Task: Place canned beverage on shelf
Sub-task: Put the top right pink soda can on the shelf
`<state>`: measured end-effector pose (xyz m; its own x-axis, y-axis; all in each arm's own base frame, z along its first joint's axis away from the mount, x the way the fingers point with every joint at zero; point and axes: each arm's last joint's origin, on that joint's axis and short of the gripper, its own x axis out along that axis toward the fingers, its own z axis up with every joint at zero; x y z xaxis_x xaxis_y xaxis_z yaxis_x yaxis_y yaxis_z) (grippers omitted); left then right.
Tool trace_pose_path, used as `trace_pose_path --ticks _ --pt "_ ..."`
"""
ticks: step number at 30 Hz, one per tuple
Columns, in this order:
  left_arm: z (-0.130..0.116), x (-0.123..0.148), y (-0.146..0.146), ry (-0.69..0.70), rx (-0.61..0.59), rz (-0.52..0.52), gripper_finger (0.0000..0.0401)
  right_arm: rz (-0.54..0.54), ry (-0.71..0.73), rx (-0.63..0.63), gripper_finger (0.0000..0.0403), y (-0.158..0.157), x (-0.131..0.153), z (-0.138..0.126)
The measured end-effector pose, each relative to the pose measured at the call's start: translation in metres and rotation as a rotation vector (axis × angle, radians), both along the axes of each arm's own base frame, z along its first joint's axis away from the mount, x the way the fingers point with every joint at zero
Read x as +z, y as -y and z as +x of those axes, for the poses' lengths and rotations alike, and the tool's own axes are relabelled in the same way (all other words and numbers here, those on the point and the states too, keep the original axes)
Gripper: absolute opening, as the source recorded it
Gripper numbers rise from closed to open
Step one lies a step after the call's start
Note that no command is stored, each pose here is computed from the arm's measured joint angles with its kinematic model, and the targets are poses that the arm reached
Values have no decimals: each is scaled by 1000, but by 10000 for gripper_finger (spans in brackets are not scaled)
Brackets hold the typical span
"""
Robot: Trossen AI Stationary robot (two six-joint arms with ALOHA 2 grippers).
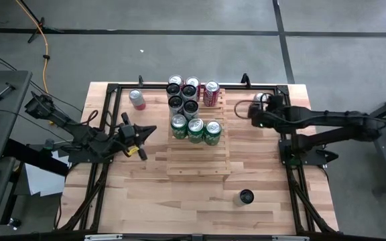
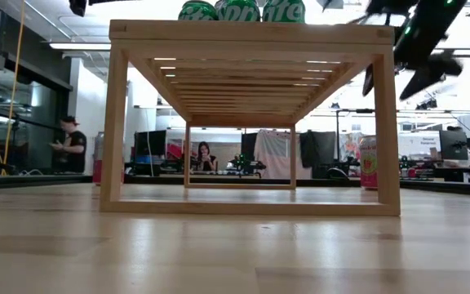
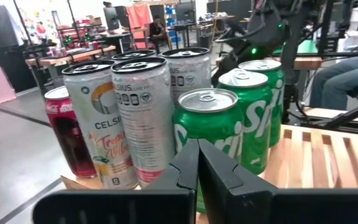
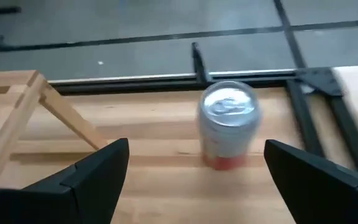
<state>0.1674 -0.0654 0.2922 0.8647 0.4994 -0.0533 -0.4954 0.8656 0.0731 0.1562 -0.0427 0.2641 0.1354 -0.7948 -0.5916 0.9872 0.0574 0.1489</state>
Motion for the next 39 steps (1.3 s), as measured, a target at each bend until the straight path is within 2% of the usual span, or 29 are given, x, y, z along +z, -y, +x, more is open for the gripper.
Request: trace_pose_path --ticks 3,8,14,20,32,39 --pt "1 0 -2 0 10 0 0 -20 40 -16 359 16 -15 6" --pt "1 0 -3 -3 15 2 0 -55 97 -149 359 42 -35 5" --pt "1 -2 -2 -15 -12 1 0 -60 58 -268 359 63 -52 2" --pt "1 -1 -1 -14 -23 -1 0 -65 9 -275 359 77 -65 13" --pt "1 -1 -1 -17 -24 5 0 -22 -84 -311 359 90 -88 18" --pt "1 -2 -1 -17 -24 5 0 41 -110 -318 359 97 -99 18"
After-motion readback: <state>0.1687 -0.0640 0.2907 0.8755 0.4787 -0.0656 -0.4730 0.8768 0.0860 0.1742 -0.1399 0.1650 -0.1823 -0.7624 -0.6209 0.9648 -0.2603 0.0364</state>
